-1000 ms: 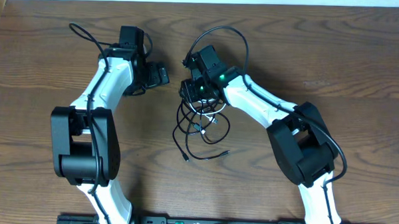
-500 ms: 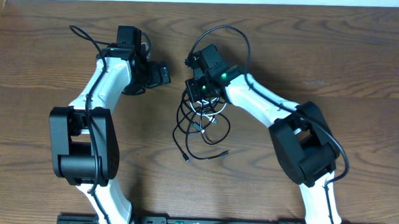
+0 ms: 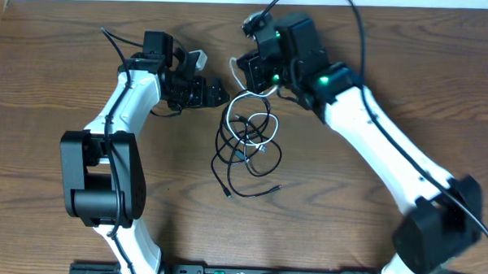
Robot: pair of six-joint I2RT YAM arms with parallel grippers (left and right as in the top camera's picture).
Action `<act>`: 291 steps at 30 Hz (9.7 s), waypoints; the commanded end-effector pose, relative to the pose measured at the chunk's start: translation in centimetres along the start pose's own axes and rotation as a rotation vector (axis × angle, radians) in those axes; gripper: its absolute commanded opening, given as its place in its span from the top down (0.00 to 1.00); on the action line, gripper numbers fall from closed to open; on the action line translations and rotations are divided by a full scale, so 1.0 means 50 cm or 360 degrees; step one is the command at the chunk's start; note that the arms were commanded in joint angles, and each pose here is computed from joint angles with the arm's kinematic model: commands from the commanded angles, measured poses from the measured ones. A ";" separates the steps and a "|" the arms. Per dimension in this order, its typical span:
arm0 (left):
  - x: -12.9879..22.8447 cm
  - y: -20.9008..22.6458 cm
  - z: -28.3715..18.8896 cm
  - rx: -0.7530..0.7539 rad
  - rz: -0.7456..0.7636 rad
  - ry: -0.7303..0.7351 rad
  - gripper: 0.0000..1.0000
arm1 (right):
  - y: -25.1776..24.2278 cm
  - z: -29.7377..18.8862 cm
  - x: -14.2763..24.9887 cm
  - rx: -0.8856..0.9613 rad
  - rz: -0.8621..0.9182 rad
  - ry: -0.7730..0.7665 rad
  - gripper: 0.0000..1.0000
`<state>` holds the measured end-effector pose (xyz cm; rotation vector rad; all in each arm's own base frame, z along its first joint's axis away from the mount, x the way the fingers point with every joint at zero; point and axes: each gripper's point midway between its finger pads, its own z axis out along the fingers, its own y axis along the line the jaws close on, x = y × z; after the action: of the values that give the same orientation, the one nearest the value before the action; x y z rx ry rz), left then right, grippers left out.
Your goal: Untangle cables
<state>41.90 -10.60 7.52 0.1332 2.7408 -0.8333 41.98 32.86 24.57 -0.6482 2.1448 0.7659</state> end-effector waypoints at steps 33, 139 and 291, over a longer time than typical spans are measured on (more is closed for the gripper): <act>0.001 0.090 -0.014 -0.0408 -0.0201 -0.0037 0.02 | -0.102 -0.254 -0.056 0.0639 0.0063 -0.0144 0.88; -0.002 0.097 -0.016 -0.0442 -0.0221 -0.0050 0.02 | -0.148 -0.151 0.172 0.0934 0.0601 0.0366 0.84; -0.001 0.097 -0.016 -0.0442 -0.0221 -0.0049 0.02 | -0.375 0.059 0.410 0.0904 0.0000 0.1030 0.99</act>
<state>42.82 -6.43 5.64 -0.1038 2.8214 -0.4813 42.41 19.95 0.40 -0.7882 2.7561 -0.0132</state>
